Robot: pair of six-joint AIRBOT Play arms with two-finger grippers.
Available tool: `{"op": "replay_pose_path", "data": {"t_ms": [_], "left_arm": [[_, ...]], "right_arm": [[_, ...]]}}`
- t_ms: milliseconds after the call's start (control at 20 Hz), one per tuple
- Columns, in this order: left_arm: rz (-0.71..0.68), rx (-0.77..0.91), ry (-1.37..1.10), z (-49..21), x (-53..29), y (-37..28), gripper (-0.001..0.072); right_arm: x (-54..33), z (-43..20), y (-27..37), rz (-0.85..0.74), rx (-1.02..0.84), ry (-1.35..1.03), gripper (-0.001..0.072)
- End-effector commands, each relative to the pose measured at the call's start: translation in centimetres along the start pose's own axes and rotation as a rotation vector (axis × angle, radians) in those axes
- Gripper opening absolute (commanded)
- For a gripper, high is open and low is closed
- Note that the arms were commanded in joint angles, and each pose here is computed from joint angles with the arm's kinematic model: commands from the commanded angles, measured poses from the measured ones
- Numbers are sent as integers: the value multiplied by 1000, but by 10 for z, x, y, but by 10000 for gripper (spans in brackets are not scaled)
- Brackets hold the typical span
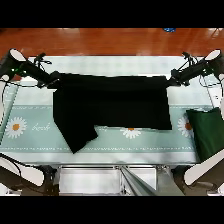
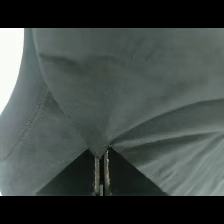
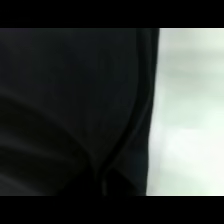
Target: Fold the shirts.
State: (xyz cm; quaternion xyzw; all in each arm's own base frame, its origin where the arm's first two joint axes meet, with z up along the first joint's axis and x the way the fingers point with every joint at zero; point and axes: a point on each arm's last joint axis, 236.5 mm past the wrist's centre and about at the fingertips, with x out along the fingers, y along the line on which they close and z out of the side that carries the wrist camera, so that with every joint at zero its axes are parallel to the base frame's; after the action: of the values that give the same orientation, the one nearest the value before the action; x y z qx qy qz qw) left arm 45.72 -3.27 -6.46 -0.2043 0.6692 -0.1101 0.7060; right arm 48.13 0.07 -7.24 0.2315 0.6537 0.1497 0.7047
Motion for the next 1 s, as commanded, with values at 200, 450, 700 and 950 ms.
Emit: {"op": "replay_pose_path", "data": {"t_ms": [200, 450, 700, 950], "left_arm": [[42, -32, 142, -30, -2, 5, 509], [57, -127, 106, -59, -64, 40, 509], [40, -309, -44, -137, -71, 86, 509], [-154, -495, -164, -204, -52, 82, 509]], "right_arm": [[-14, -10, -3, 3, 51, 28, 414], [-95, -16, -32, -107, 104, -138, 413], [-83, -93, -48, -123, 198, -246, 414], [-53, -157, -10, 13, 250, -337, 413]]}}
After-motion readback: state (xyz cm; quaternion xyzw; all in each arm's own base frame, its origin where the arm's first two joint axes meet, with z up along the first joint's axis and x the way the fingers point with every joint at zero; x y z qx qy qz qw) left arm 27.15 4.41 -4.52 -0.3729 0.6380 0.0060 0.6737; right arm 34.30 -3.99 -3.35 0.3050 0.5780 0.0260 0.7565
